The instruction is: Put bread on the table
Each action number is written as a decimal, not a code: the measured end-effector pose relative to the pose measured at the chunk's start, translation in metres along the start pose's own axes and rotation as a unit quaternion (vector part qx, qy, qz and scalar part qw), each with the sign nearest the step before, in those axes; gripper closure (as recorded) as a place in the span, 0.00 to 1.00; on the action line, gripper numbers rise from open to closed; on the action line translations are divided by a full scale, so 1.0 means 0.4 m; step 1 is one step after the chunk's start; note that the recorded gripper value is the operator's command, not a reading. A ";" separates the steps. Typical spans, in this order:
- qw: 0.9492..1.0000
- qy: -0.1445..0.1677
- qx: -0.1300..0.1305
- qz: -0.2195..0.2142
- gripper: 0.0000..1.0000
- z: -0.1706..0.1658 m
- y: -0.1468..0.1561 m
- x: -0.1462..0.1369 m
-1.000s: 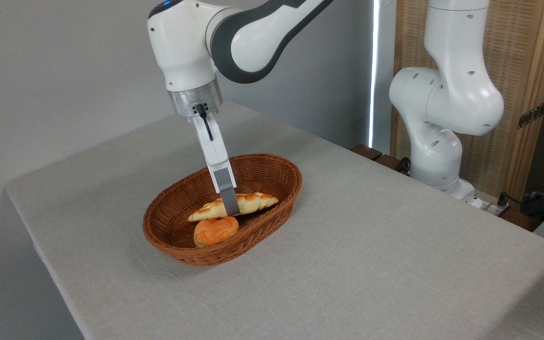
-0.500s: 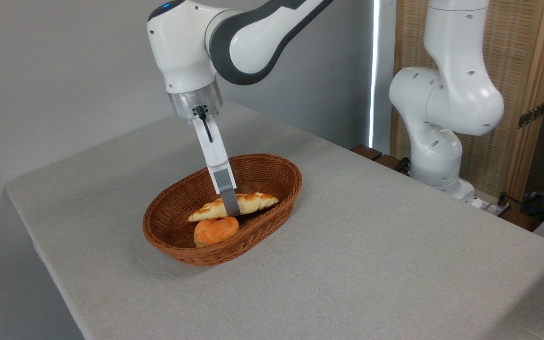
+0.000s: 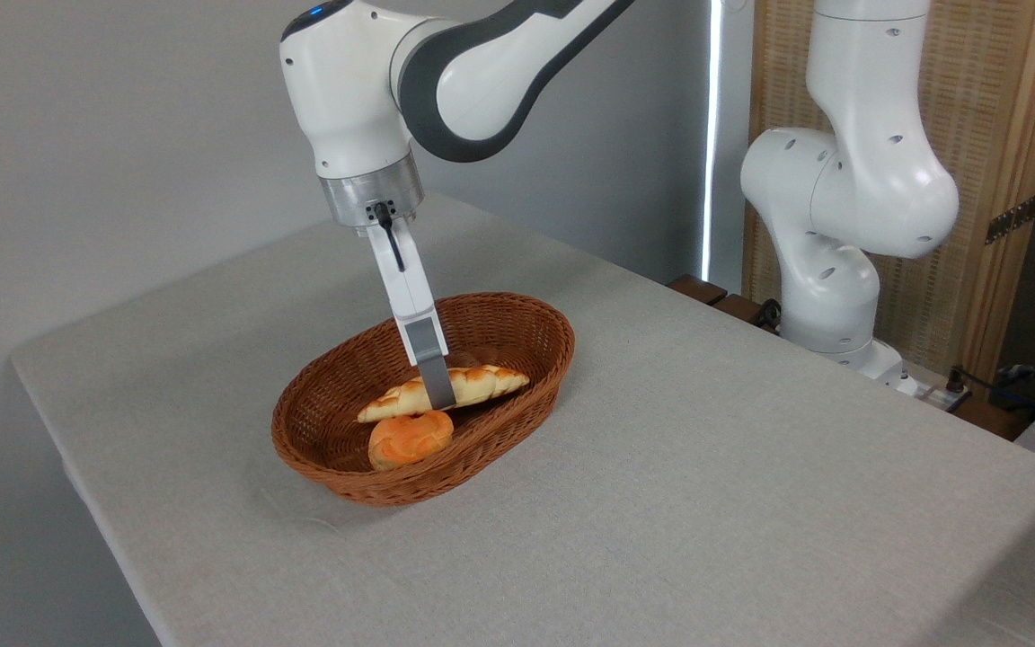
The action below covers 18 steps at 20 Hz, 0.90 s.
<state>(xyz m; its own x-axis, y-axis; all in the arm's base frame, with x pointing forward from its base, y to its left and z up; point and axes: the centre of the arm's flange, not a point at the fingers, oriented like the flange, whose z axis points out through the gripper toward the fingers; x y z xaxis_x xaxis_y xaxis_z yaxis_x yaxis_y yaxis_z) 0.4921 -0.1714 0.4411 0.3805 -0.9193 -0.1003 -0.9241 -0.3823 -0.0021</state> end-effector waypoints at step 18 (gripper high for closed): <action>1.000 0.002 0.003 0.000 0.72 -0.009 0.000 0.000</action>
<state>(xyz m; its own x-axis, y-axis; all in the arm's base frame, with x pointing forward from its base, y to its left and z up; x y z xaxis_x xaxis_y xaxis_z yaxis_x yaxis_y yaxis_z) 0.4921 -0.1717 0.4447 0.3810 -0.9195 -0.0964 -0.9241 -0.3820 -0.0085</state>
